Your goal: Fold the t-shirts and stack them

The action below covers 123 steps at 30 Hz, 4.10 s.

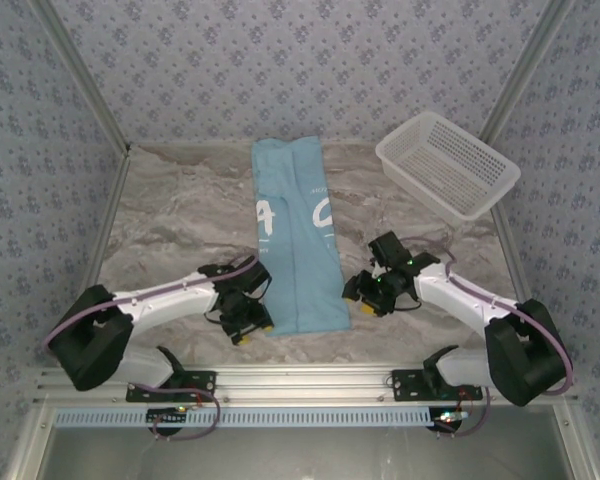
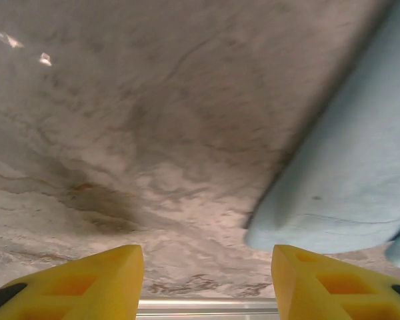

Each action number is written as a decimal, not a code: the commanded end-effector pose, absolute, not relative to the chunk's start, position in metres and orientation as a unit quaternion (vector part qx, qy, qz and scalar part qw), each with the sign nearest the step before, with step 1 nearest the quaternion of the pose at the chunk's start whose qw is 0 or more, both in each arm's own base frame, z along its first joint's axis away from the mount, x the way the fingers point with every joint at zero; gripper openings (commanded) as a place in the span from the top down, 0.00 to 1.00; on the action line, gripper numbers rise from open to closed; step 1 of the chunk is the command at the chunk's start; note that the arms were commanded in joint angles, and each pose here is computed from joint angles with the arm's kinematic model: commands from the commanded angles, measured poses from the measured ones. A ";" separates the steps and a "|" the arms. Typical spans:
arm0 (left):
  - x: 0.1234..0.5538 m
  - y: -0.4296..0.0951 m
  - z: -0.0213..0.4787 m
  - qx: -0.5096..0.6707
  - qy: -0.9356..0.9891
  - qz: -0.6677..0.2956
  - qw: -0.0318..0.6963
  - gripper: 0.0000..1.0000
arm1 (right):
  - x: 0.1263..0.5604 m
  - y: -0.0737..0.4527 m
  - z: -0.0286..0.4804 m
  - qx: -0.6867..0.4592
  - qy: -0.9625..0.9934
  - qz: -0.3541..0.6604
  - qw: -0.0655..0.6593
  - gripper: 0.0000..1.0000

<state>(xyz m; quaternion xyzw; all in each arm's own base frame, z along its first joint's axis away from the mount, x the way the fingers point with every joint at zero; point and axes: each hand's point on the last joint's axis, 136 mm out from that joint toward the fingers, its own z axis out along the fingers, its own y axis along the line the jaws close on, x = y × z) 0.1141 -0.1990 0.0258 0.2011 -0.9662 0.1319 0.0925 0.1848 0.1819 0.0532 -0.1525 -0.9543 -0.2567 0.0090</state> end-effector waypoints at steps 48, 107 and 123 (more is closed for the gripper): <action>0.132 -0.219 0.046 0.269 -0.944 0.188 0.036 0.48 | 0.142 0.203 0.028 -0.131 -0.983 -0.124 0.032 0.51; 0.128 -0.234 0.023 0.240 -0.957 0.142 0.075 0.58 | 0.151 0.217 0.026 -0.123 -0.981 -0.144 0.036 1.00; 0.135 -0.239 0.011 0.198 -0.975 0.082 0.055 0.75 | 0.147 0.215 0.026 -0.123 -0.981 -0.145 0.037 1.00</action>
